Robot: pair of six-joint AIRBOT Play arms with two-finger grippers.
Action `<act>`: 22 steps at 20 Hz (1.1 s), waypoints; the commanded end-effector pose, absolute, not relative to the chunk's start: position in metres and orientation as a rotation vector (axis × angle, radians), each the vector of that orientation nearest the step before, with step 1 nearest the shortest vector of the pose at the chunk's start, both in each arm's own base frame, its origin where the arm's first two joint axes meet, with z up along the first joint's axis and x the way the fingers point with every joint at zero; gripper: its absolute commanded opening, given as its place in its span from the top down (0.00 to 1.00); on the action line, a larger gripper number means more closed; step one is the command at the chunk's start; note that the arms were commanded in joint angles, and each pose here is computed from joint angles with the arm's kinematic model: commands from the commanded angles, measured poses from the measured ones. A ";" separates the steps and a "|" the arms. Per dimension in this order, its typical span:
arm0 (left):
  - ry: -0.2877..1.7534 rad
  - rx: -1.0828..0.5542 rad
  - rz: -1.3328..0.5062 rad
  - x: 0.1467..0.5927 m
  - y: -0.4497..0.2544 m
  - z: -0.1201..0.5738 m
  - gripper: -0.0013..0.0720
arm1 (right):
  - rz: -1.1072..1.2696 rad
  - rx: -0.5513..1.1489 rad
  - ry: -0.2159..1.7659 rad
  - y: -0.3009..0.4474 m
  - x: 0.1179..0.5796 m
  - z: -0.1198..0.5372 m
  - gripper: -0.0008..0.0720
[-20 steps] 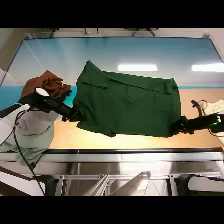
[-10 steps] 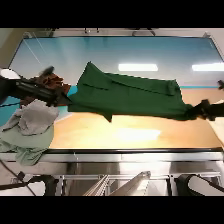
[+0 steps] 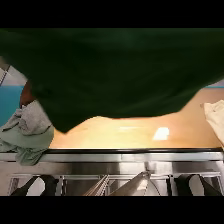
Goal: Fold the shirts.
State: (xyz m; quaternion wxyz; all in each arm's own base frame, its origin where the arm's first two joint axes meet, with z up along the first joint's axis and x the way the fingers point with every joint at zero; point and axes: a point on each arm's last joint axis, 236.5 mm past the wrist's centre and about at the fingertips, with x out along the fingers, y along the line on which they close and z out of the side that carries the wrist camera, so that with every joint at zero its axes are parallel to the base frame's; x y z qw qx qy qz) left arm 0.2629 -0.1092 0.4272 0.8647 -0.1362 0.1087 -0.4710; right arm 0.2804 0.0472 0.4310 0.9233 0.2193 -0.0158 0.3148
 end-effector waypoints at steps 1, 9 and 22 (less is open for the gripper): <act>0.003 -0.034 -0.862 0.211 -0.124 0.497 0.96 | 0.595 0.277 -0.303 0.078 0.225 0.517 0.96; 0.425 -0.186 -1.012 0.304 -0.116 0.391 0.96 | 0.435 0.281 0.143 0.027 0.303 0.385 0.96; 1.341 -0.524 -0.876 0.469 -0.127 -0.016 0.96 | 0.373 0.825 0.746 -0.015 0.443 -0.019 0.96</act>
